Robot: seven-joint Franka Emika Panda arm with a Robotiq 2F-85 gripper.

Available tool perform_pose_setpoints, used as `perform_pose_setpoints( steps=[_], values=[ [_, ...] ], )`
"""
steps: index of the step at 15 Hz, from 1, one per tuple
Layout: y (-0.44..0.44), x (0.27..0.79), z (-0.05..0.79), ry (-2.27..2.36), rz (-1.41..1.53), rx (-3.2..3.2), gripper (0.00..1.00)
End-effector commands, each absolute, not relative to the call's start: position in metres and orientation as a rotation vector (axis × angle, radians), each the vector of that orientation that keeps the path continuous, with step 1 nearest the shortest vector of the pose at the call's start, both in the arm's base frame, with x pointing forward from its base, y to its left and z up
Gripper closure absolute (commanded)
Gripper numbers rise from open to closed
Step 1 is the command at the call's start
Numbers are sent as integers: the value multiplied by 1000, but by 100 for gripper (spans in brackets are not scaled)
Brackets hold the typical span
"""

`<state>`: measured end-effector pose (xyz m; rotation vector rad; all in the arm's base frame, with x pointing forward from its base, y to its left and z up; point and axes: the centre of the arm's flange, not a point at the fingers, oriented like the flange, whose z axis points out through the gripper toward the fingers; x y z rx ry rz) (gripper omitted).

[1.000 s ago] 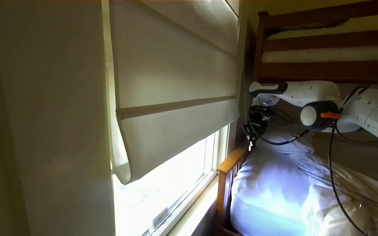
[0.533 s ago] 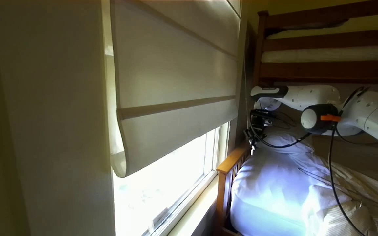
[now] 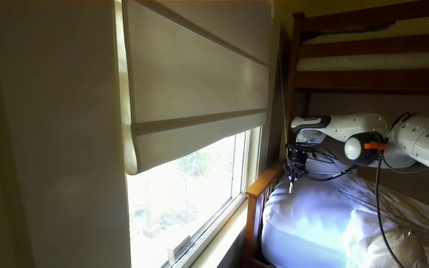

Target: Pull the cord on the right side of the window downwards

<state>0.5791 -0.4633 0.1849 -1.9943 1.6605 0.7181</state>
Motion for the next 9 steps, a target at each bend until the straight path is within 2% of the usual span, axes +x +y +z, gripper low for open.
perform_pose_setpoints(
  steps=[1, 7, 8, 9],
  values=[
    [-489, 572, 102, 1880, 700, -1861, 100],
    [-520, 560, 38, 2133, 619, -1650, 100],
    [-522, 557, 30, 2161, 633, -1606, 73],
    [-521, 556, 32, 2175, 667, -1562, 72]
  ],
)
